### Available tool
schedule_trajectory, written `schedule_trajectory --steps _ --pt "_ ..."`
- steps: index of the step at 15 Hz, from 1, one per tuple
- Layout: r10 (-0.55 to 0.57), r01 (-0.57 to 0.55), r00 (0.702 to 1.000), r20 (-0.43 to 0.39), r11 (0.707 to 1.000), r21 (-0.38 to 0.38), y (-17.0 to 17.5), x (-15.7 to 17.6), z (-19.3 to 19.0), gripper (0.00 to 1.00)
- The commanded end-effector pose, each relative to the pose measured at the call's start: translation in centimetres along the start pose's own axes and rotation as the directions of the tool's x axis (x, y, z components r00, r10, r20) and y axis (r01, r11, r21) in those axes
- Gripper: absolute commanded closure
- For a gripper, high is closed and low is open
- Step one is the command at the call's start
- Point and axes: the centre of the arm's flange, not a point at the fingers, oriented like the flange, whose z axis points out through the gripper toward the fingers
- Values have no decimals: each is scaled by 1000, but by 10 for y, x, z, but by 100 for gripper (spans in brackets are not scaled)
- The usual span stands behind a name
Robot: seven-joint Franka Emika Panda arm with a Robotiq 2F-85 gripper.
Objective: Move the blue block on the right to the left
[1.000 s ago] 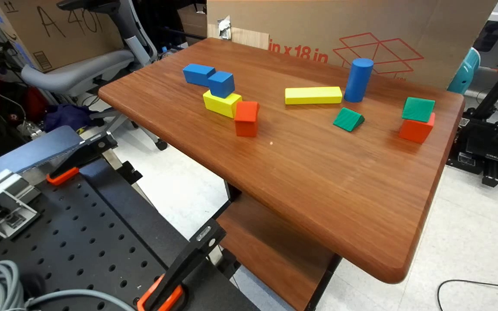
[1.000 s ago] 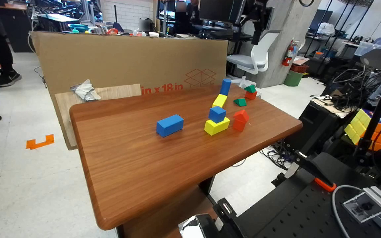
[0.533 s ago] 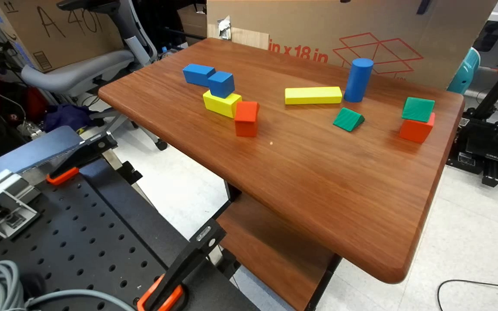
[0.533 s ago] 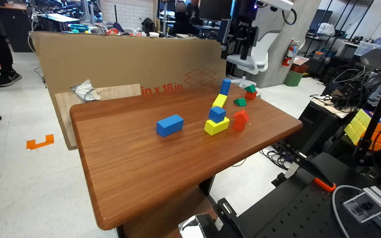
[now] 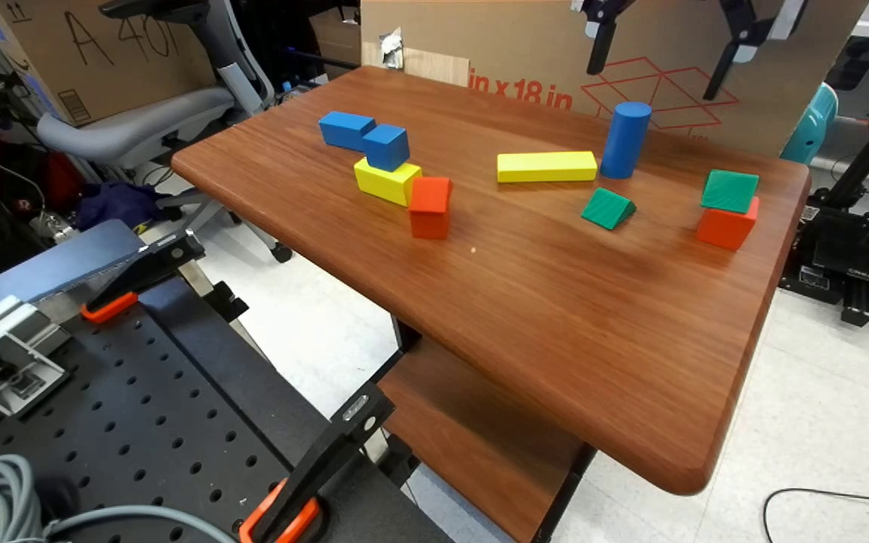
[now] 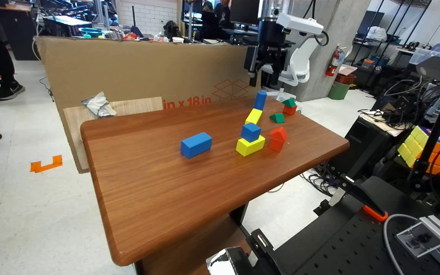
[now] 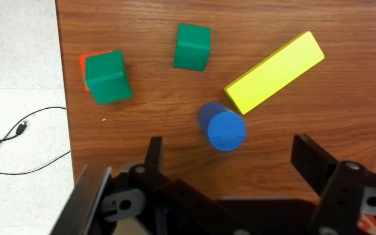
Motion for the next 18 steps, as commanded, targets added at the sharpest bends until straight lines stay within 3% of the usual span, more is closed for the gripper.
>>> schedule_trajectory --steps 1,6,8,12,16,18 --pt "-4 5 1000 25 1000 -31 2 13 10 0" --pt "-23 26 998 53 998 -60 -2 13 24 0" --pt "-27 31 998 59 997 -67 -4 14 27 28" --pt "-37 41 998 58 996 -82 -9 14 29 60" --pt "-48 53 997 62 995 -80 -17 6 26 88" --pt "-44 47 998 49 996 -70 -22 4 20 92"
